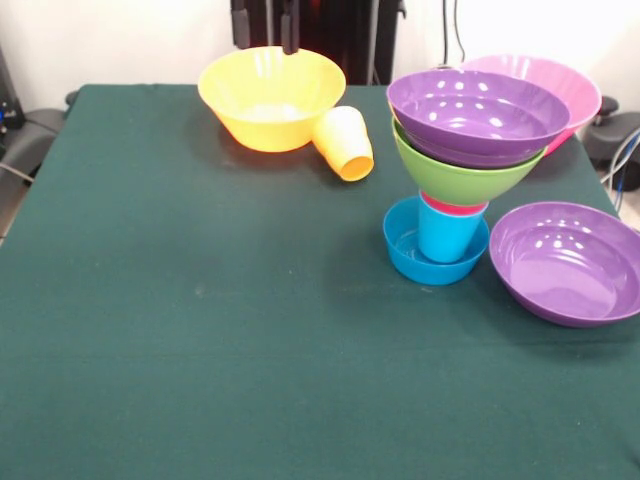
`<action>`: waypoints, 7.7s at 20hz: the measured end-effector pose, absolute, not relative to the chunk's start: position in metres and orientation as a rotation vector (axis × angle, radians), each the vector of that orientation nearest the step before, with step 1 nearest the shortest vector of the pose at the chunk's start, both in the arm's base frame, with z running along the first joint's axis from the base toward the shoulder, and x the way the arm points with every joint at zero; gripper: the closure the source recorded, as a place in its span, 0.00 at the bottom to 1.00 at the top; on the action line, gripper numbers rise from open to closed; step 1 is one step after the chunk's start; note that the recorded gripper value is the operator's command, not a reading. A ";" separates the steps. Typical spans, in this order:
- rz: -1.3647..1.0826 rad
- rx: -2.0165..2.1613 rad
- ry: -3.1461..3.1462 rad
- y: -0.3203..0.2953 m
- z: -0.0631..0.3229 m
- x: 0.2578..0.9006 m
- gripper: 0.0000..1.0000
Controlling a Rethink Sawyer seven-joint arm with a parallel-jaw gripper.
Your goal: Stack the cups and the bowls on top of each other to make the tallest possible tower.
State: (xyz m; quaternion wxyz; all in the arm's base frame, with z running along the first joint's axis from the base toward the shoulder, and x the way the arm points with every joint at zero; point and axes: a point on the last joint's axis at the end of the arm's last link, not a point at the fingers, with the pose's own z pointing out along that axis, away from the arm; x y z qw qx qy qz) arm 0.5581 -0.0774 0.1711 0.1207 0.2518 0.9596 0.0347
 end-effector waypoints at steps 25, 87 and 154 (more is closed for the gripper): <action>0.235 0.682 2.786 -0.103 0.139 0.595 0.00; 0.260 0.243 2.973 -0.164 0.099 0.520 0.00; 0.281 0.148 3.071 -0.170 0.018 0.431 0.00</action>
